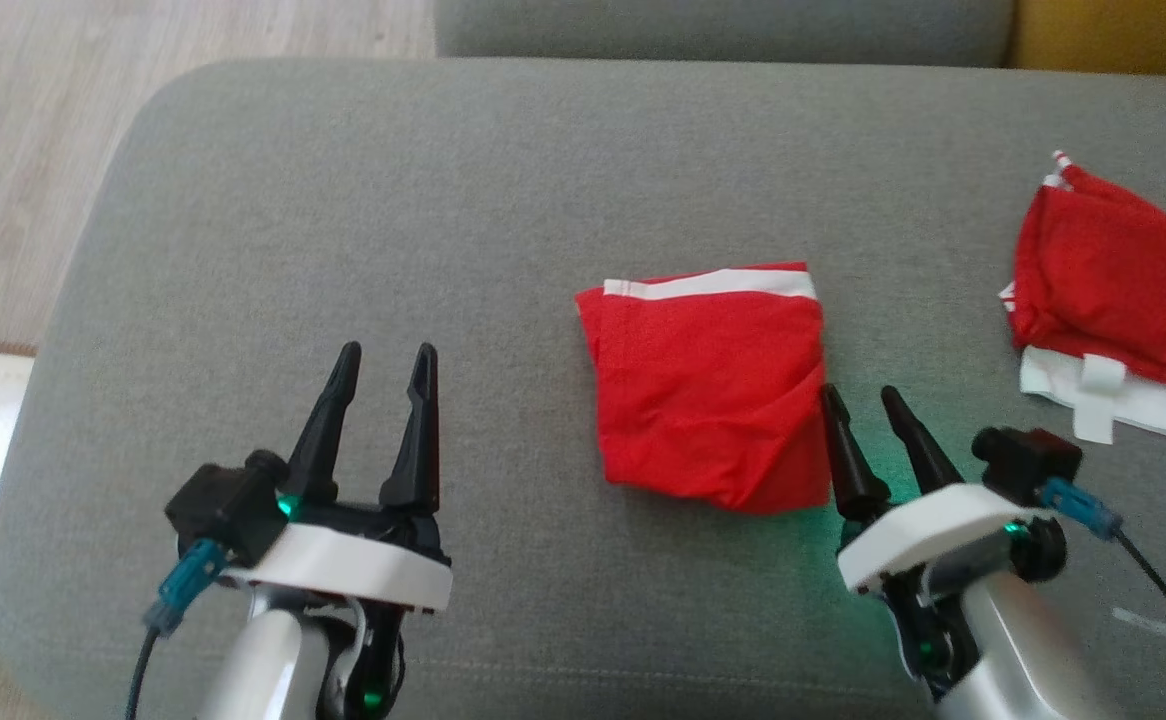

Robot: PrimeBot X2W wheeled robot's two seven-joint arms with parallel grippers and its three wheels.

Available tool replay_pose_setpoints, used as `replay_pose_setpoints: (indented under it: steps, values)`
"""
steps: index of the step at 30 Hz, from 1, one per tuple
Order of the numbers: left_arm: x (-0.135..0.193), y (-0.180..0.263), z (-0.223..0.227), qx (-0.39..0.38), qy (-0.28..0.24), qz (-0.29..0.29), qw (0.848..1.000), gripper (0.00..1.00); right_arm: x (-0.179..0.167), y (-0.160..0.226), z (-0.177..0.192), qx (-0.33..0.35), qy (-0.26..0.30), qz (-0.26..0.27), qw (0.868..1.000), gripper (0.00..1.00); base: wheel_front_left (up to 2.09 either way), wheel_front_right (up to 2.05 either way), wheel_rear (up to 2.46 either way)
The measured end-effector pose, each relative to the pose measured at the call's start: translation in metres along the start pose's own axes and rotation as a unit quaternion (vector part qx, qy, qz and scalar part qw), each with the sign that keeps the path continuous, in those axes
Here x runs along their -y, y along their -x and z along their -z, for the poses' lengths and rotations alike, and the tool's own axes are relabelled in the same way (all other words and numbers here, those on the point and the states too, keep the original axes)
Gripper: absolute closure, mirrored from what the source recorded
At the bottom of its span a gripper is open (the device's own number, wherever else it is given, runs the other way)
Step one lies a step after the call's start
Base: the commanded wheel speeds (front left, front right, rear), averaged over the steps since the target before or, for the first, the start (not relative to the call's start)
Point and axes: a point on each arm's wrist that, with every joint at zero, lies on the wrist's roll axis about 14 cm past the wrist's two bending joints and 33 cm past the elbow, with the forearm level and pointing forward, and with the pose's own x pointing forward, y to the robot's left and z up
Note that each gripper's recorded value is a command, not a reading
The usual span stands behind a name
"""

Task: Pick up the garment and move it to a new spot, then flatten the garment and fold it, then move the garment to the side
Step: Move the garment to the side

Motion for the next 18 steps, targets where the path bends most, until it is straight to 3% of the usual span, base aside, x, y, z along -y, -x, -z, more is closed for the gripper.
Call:
replay_pose_setpoints:
  steps: [11,18]
  values:
    - [-0.019,-0.006,0.007,-0.011,-0.005,-0.020,1.000,0.00,-0.001,-0.037,0.059,-0.121,-0.019,-0.004,0.992,0.00,0.00,0.00,0.00]
    - [-0.029,-0.006,0.008,-0.013,-0.010,-0.033,0.999,0.00,-0.004,-0.057,0.067,-0.149,0.000,-0.012,0.989,0.00,0.00,0.00,0.00]
